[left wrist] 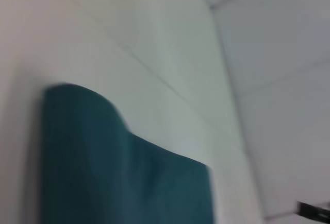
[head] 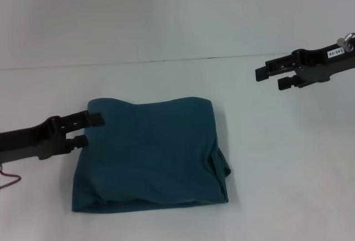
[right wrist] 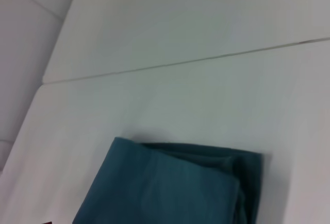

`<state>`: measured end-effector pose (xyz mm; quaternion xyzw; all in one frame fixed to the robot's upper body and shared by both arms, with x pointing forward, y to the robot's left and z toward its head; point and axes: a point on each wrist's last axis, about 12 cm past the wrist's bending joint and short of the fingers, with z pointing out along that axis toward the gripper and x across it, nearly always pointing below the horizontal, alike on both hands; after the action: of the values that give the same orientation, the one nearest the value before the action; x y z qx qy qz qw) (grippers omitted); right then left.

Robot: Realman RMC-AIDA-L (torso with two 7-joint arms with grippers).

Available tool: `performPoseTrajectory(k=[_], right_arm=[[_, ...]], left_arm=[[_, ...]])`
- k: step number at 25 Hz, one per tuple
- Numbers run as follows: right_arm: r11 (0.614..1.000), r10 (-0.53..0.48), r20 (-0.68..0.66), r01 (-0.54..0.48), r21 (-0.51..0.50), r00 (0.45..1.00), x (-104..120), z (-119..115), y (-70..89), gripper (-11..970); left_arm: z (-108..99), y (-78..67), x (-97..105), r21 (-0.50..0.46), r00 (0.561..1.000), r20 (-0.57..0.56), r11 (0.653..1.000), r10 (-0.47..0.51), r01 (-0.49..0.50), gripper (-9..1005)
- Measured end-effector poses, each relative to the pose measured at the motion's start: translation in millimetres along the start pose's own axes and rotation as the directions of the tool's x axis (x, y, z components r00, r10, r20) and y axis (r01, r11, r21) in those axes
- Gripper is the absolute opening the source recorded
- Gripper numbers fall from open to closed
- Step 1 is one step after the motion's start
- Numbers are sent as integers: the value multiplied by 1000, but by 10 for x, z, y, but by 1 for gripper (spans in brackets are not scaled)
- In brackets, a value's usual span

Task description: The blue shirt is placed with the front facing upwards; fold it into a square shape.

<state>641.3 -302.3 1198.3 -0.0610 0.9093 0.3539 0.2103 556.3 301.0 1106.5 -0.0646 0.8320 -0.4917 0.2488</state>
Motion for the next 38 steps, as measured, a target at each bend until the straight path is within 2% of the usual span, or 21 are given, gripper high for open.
performPoseTrajectory(k=[5,6,8,9,10,11,12,14,15,16,18,23,27,30,33,38], right_arm=[[998,-39,-1,39,-44,999,45,9,16,884],[997,-52,5,52,-65,999,60,9,23,884],[990,-82,24,84,-114,996,86,1,46,884],[983,-104,38,109,-145,994,99,-6,65,884],[973,-137,55,145,-178,989,110,-17,88,884],[957,-186,78,199,-212,979,127,-29,116,884],[929,-256,102,274,-249,961,159,-30,152,884],[850,-412,163,443,-286,896,287,-2,171,884],[812,-469,195,507,-290,862,385,53,159,884],[776,-520,226,566,-279,824,472,104,142,884],[744,-565,257,619,-252,784,676,237,87,884],[693,-617,271,673,-258,739,1085,439,19,884],[677,-599,276,659,-327,752,1382,550,-50,884],[669,-589,264,644,-371,764,1618,665,-114,885],[683,-570,253,622,-384,782,1733,735,-151,885],[678,-559,245,606,-415,792,1767,826,-103,885]], left_arm=[[-101,-39,103,109,998,-29,993,54,-51,911],[-101,-39,103,109,998,-29,993,54,-51,921],[-170,-36,152,146,989,-13,979,144,-141,942],[-170,-36,152,146,989,-13,979,144,-141,953],[-219,-39,197,174,964,3,950,264,-261,963],[-230,-46,211,184,952,4,936,305,-301,962],[-251,-57,240,203,924,6,904,382,-375,961],[-284,-55,321,230,862,18,836,507,-497,959],[-292,-39,369,236,843,24,816,538,-528,958],[-297,-13,422,235,830,30,804,557,-547,957],[-310,32,507,231,817,35,790,576,-567,955],[-365,101,740,247,766,61,734,640,-633,950],[-380,152,871,258,724,57,691,687,-675,946],[-364,209,991,274,666,46,632,744,-725,943],[-334,248,1082,284,621,57,584,781,-761,940],[-264,264,1092,277,571,78,532,817,-800,935]])
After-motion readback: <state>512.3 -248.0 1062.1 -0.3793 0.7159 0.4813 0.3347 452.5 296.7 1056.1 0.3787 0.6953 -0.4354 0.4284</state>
